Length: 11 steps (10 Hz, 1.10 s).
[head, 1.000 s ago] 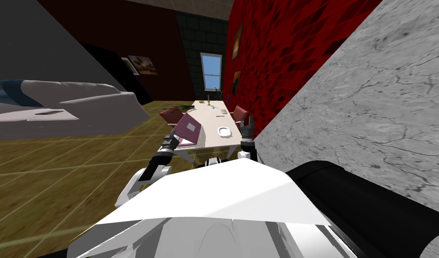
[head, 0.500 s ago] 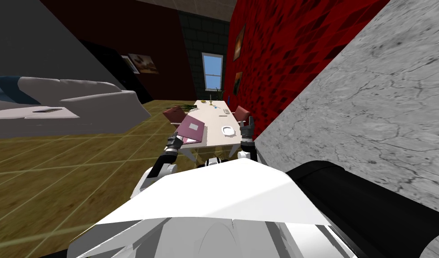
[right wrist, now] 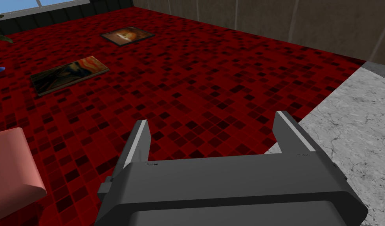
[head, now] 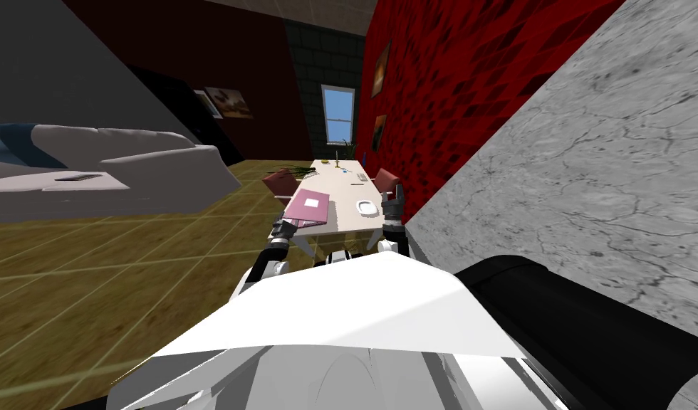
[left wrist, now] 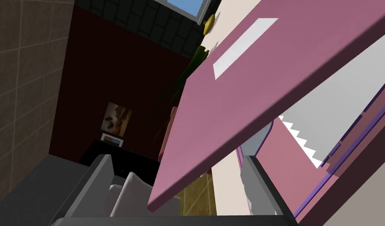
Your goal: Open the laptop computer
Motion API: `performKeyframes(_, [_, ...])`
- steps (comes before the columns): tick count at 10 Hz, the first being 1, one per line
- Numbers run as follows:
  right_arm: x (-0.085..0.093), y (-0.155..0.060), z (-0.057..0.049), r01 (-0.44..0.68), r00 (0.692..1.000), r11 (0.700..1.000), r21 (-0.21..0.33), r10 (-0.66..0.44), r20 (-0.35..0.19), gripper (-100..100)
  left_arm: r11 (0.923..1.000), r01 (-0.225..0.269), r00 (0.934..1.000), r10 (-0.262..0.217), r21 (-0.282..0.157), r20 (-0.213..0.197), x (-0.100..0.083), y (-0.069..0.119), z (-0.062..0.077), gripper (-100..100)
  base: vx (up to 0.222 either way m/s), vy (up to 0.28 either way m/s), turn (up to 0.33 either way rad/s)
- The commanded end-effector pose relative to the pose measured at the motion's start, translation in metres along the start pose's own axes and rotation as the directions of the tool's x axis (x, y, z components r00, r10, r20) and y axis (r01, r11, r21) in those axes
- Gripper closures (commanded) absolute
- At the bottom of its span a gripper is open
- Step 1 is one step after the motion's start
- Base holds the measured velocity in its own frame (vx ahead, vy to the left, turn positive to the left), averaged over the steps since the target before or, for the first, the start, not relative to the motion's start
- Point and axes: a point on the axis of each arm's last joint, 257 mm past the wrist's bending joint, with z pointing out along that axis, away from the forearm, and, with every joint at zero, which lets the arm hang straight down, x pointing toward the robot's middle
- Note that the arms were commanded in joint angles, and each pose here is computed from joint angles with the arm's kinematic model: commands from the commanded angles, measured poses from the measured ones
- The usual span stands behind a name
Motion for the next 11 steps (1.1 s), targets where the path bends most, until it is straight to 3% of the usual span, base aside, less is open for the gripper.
performKeyframes(1, [0.000, 0.000, 0.000, 0.000, 1.000, 1.000, 0.000, 0.000, 0.000, 0, 1.0000, -0.006, 1.0000, 0.006, -0.003, -0.004, 0.003, -0.014, -0.006, -100, 0.028, -0.035, 0.034])
performKeyframes(9, [0.000, 0.000, 0.000, 0.000, 1.000, 1.000, 0.000, 0.000, 0.000, 0, 0.9999, -0.007, 0.9998, 0.007, -0.014, -0.020, 0.018, -0.049, -0.026, -100, 0.032, -0.014, 0.020])
performKeyframes(11, [0.000, 0.000, 0.000, 0.000, 1.000, 1.000, 0.000, 0.000, 0.000, 0, 0.9998, -0.007, 0.9998, 0.007, -0.017, -0.018, 0.017, -0.047, -0.024, -100, 0.017, -0.007, 0.004])
